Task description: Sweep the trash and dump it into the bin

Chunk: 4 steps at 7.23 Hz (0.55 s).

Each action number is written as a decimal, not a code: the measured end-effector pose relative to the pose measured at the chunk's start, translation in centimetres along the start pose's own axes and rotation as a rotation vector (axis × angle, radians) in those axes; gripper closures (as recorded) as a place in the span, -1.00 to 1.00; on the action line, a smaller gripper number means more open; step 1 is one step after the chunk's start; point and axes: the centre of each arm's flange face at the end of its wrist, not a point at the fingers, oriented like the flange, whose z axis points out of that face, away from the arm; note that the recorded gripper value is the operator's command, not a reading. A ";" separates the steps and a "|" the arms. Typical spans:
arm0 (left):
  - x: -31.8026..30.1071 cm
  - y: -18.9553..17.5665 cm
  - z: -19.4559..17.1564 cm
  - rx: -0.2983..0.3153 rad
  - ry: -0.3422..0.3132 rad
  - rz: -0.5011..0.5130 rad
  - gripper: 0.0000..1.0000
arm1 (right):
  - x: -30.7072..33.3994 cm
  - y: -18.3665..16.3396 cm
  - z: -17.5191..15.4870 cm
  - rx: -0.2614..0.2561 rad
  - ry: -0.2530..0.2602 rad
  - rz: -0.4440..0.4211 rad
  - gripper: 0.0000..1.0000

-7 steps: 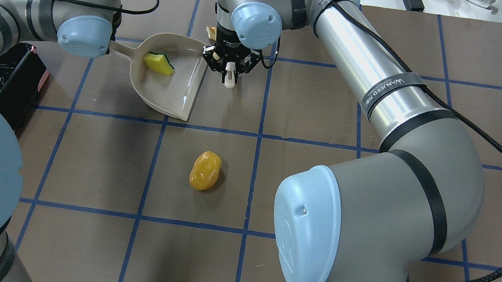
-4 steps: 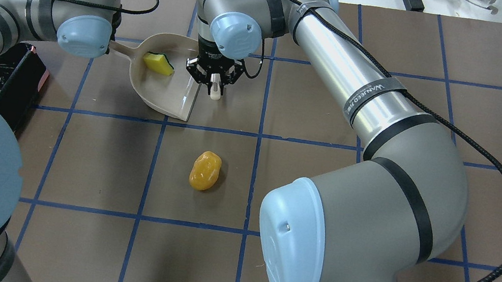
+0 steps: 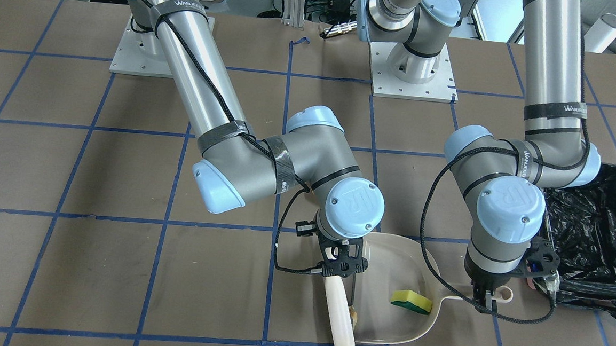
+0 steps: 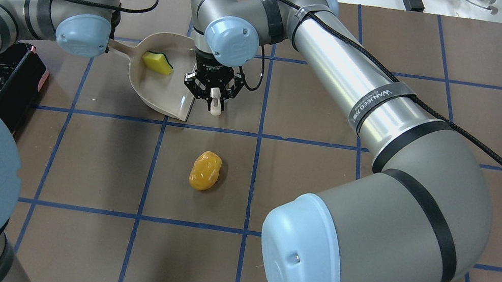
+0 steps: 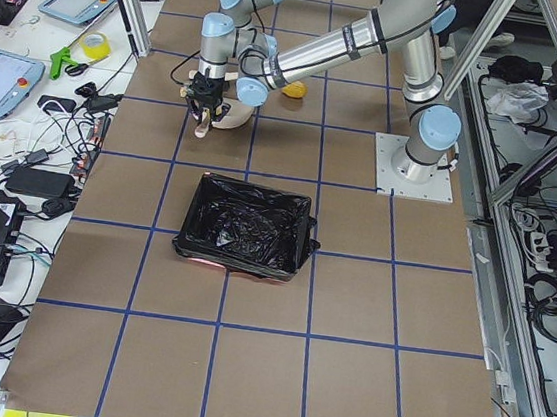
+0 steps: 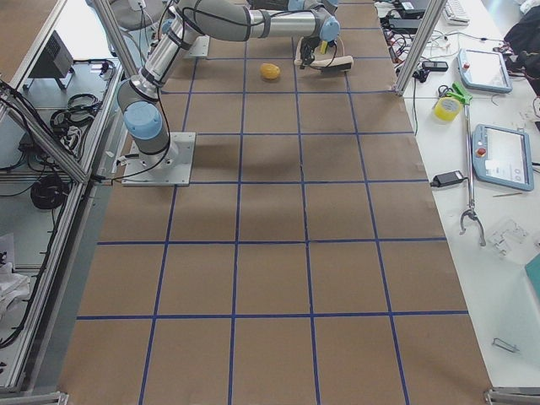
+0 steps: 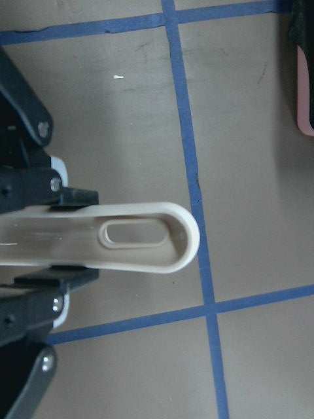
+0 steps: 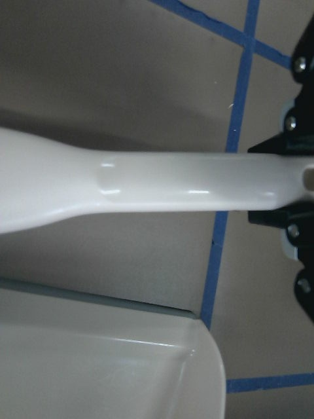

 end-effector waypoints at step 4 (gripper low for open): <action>0.0 -0.1 -0.1 0.001 0.003 0.000 1.00 | -3.0 2.1 1.0 -0.034 -0.049 0.068 0.74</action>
